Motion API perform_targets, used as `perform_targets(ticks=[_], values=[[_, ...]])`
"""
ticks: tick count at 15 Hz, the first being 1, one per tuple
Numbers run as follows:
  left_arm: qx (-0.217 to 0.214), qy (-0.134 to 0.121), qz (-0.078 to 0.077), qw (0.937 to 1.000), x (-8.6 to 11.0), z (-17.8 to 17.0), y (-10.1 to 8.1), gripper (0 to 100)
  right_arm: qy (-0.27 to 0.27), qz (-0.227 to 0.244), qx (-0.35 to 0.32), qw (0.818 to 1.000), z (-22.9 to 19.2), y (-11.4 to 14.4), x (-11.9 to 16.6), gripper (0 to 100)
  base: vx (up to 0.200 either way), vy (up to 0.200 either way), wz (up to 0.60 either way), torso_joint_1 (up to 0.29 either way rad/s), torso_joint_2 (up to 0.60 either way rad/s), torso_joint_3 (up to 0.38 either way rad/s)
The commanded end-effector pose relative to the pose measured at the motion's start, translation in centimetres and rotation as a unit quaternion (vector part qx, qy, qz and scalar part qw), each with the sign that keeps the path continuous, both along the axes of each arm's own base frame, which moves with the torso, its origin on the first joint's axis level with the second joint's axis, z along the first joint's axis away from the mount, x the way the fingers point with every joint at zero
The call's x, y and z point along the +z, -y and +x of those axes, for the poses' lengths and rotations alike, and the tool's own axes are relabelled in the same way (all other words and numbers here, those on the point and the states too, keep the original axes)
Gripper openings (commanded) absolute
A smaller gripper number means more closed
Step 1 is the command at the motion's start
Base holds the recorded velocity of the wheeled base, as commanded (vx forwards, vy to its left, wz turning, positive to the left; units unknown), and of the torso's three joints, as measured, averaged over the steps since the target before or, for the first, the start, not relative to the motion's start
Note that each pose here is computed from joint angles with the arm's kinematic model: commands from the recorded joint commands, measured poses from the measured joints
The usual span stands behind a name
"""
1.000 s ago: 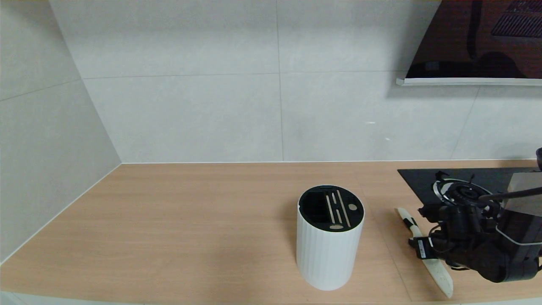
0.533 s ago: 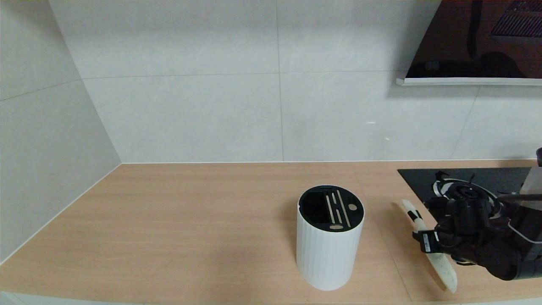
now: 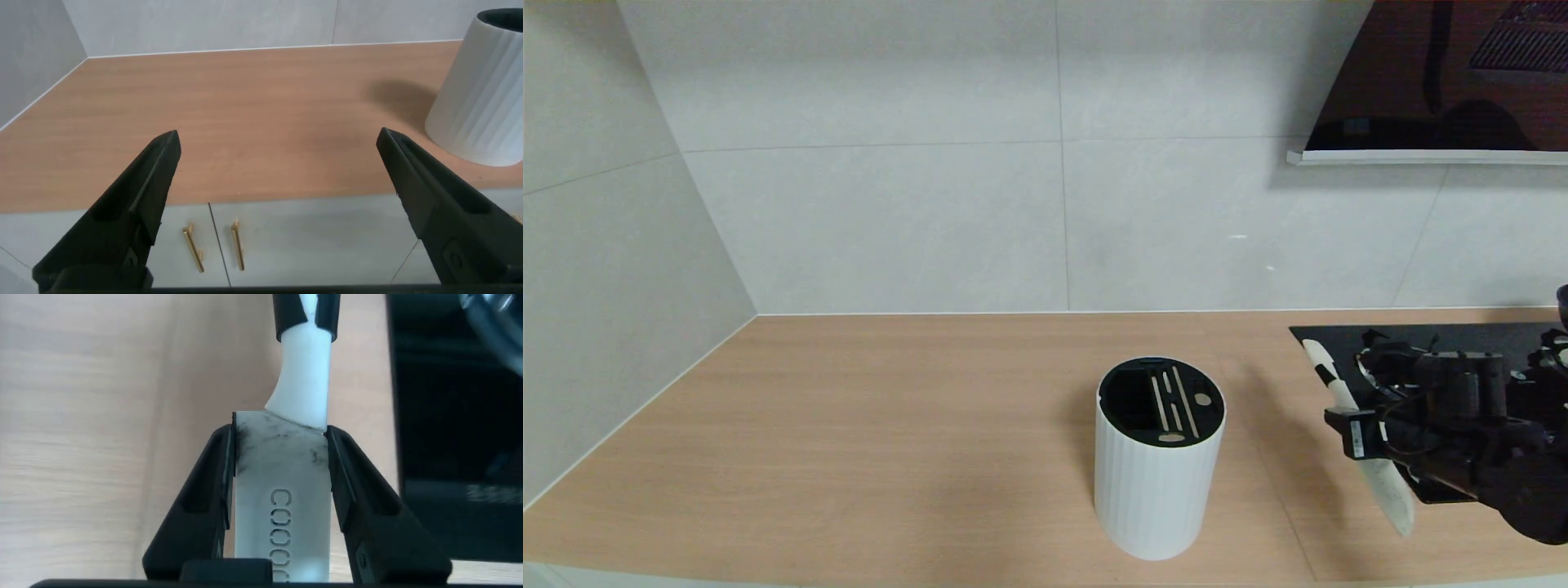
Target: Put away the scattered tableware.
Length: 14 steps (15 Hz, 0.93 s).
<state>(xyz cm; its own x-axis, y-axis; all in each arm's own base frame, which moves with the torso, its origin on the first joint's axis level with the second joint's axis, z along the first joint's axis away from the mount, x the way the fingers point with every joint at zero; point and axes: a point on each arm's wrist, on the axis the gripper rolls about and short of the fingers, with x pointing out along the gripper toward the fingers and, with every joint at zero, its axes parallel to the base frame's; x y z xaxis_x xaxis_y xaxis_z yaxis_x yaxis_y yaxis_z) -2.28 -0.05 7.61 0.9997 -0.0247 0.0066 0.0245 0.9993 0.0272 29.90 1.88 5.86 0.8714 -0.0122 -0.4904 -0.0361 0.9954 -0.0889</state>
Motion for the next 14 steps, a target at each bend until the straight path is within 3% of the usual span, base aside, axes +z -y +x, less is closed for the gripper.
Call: perform_targets(ticks=[1, 3, 4, 5, 7, 8, 9, 11, 14], values=[[0.005, 0.054, 0.008, 0.9985, 1.2, -0.1, 0.0, 100, 0.052, 0.0, 0.013, 0.999, -1.6, -1.1, 3.4, 0, 0.0, 0.0, 0.0, 0.0, 0.0, 0.0], [0.003, 0.069, 0.009, 0.9976, 1.5, -0.2, 0.0, 100, 0.059, 0.0, 0.017, 0.998, -1.9, -1.4, 3.8, 0, 0.0, 0.0, 0.0, 0.0, 0.0, 0.0], [-0.086, 0.045, 0.017, 0.9951, 3.1, -0.7, 0.4, 100, 0.101, -0.004, 0.013, 0.995, -2.8, -2.2, 6.2, 0, 0.0, 0.0, 0.0, 0.0, 0.0, 0.0], [-0.141, 0.027, 0.015, 0.9895, 4.5, -1.3, 0.6, 100, 0.117, -0.005, 0.01, 0.993, -2.9, -2.2, 7.1, 0, 0.0, 0.0, 0.0, 0.0, 0.0, 0.0], [-0.227, -0.036, 0.004, 0.9731, 7.4, -1.0, 0.9, 100, 0.155, -0.007, 0.015, 0.988, -2.4, -2.5, 9.0, 0, 0.0, 0.0, 0.0, 0.0, 0.0, 0.0], [-0.248, -0.049, 0.0, 0.9674, 8.4, -0.4, 1.0, 100, 0.156, -0.007, 0.015, 0.988, -2.2, -2.6, 9.4, 0, 0.0, 0.0, 0.0, 0.0, 0.0, 0.0], [-0.285, -0.075, -0.008, 0.9555, 10.4, 1.2, 1.2, 100, 0.153, -0.006, 0.025, 0.988, -2.0, -3.1, 10.2, 0, 0.0, 0.0, 0.0, 0.0, 0.0, 0.0], [-0.338, -0.099, -0.022, 0.9356, 13.3, 4.8, 1.4, 100, 0.164, 0.0, 0.046, 0.985, -1.4, -4.6, 11.4, 0, 0.0, 0.0, 0.0, 0.0, 0.0, 0.0], [-0.411, -0.137, -0.045, 0.9002, 15.4, 13.0, 2.6, 100, 0.187, 0.012, 0.085, 0.979, -0.7, -7.4, 13.8, 0, 0.0, 0.0, 0.0, 0.0, 0.0, 0.0]])
